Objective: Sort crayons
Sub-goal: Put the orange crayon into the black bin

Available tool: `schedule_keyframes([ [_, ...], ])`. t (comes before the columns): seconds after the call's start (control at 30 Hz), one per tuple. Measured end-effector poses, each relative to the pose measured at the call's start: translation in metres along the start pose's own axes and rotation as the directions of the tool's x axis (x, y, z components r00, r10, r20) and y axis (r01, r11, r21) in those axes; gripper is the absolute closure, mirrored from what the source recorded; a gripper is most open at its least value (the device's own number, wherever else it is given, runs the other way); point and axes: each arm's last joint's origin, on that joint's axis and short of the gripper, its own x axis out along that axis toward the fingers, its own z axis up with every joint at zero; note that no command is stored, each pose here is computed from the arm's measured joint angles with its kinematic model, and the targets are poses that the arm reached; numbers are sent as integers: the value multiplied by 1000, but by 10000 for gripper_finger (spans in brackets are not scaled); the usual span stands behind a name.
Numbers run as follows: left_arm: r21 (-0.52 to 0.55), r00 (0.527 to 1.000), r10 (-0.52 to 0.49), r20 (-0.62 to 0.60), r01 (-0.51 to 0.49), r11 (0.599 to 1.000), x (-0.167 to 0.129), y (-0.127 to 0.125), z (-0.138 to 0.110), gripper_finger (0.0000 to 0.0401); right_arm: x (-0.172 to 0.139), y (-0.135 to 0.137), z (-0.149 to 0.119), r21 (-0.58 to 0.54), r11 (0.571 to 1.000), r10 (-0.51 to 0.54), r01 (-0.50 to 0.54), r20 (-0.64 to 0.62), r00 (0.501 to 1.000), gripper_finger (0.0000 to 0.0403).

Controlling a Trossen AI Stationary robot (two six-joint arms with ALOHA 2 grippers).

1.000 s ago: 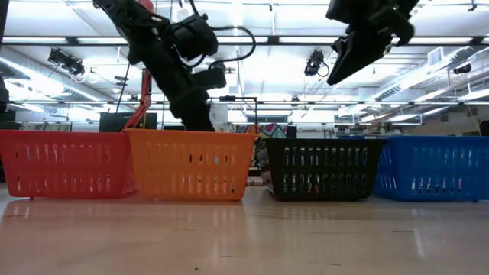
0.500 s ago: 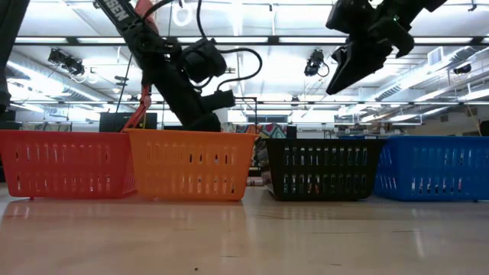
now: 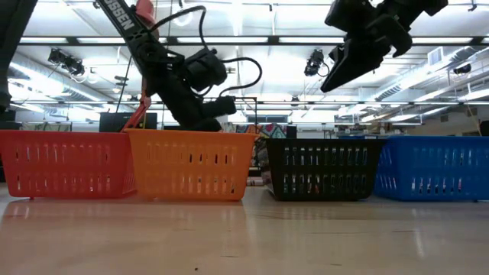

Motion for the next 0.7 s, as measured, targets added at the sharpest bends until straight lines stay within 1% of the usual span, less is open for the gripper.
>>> schedule_keyframes([
  [0.13, -5, 1000, -9, 3, 9, 1000, 0, 0, 0, 258, 0, 2, 1, -3, 1000, 4, -4, 6, 1000, 320],
  [0.3, -9, 997, -73, 15, 73, 997, 2, -2, 0, 258, 0, 2, 1, -2, 1000, 5, -5, 12, 1000, 320],
  [0.4, -11, 997, -80, -10, 80, 997, 7, -3, -5, 258, 0, 2, 2, -2, 1000, 4, -4, 15, 1000, 320],
  [0.6, -14, 997, -78, -21, 78, 997, 19, -4, -10, 258, 0, 2, 2, 0, 1000, 4, -4, 22, 1000, 320],
  [0.7, -17, 997, -75, -26, 74, 997, 19, -3, -11, 258, 0, 2, 2, 1, 1000, 4, -4, 23, 1000, 320],
])
